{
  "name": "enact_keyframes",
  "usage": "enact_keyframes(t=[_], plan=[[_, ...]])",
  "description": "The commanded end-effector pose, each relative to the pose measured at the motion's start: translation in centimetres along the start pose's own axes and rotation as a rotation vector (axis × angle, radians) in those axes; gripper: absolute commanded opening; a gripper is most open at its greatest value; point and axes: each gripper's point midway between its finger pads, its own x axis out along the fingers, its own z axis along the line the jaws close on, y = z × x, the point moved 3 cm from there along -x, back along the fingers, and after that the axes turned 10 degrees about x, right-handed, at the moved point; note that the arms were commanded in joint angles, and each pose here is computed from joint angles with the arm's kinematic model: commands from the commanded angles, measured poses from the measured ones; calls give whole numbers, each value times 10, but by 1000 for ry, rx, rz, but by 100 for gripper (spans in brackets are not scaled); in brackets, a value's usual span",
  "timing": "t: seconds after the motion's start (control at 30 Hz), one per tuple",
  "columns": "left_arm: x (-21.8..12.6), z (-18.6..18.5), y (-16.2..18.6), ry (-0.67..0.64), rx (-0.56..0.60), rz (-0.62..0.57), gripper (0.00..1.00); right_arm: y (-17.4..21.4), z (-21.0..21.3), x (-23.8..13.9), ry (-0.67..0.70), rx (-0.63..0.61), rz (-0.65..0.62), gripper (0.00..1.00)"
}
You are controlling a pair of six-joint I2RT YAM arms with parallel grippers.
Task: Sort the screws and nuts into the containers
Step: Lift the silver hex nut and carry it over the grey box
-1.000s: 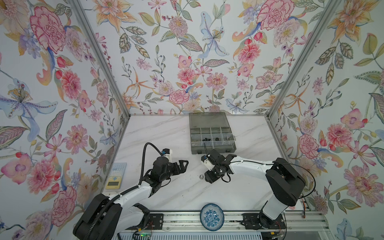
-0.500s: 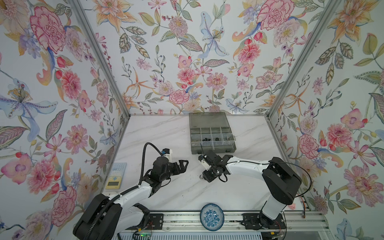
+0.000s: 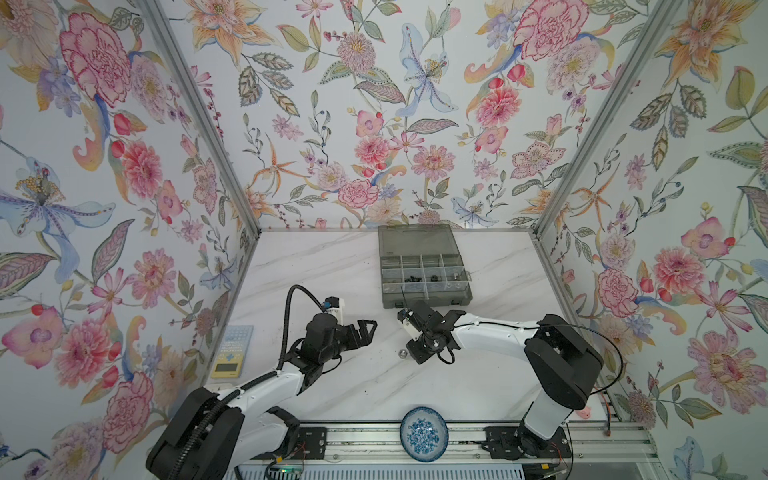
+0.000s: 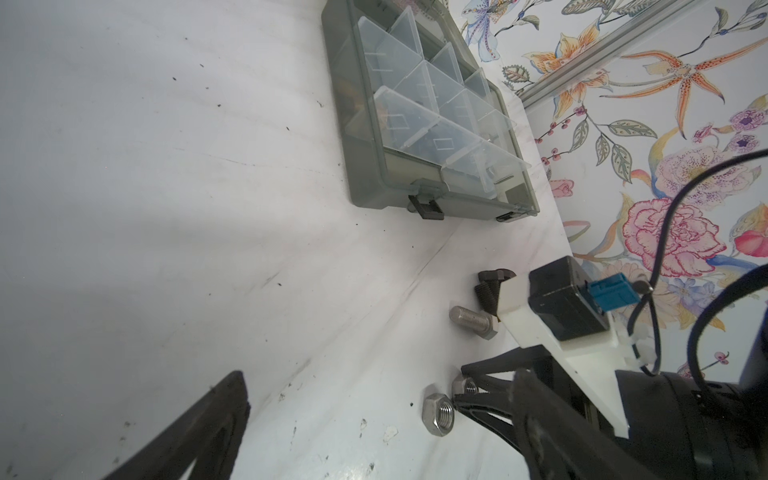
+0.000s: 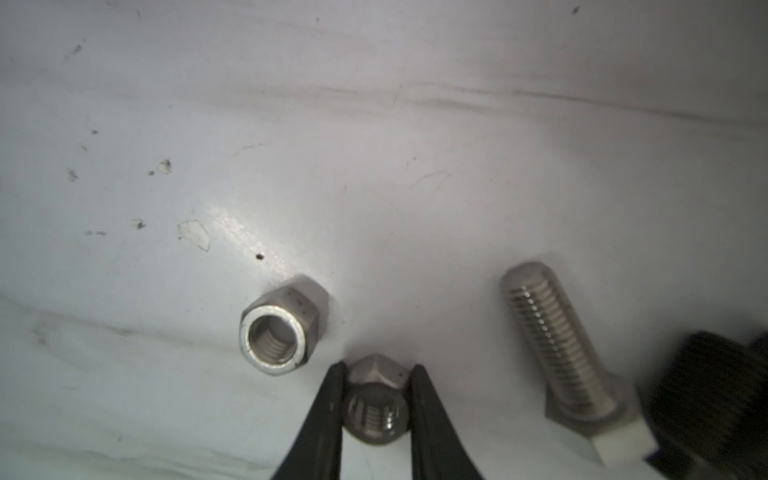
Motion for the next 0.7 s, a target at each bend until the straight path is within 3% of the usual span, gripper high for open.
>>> enact_keyframes(t=[0.0, 0.37, 0.67], plan=[[-3, 3, -2, -5, -14, -20, 99, 8, -2, 1, 19, -7, 19, 18], [-2, 4, -2, -5, -17, -21, 99, -41, -19, -62, -135, 83, -190, 13], [-3, 3, -4, -1, -15, -31, 99, -96, -132, -110, -66, 357, -375, 12]])
